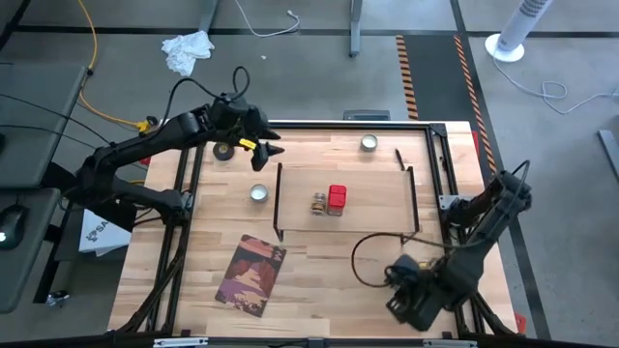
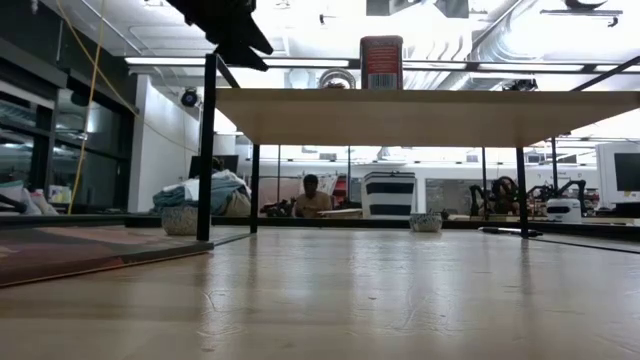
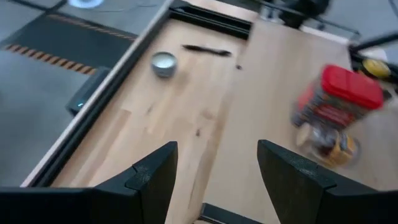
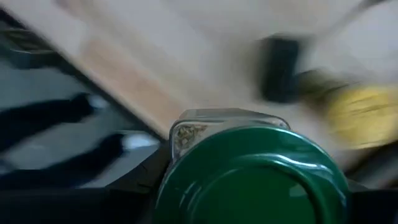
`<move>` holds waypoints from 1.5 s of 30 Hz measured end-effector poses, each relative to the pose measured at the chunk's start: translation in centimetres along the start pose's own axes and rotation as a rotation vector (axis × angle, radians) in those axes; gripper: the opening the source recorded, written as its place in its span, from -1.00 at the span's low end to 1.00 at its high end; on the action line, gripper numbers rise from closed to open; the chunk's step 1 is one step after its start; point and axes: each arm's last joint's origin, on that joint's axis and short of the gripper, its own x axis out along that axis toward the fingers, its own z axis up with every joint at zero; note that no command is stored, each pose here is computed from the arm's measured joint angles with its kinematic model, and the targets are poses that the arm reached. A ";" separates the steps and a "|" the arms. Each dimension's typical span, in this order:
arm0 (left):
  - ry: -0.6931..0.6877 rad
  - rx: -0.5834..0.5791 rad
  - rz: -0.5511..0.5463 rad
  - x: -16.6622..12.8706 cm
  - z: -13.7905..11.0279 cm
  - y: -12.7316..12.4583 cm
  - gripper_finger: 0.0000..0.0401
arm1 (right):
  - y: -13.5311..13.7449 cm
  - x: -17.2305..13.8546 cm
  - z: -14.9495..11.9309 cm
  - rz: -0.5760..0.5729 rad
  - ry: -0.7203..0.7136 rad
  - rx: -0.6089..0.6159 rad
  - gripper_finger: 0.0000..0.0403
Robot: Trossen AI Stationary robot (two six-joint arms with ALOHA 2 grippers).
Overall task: Shelf spices
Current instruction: Remove the green seasoning bottle from the shelf, then remove the red seasoning can from the shelf
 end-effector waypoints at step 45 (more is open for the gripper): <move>-0.313 0.019 -0.221 -1.3 3.4 -4.4 0.10 | 4.5 8.3 5.7 -0.153 -0.090 -0.248 0.65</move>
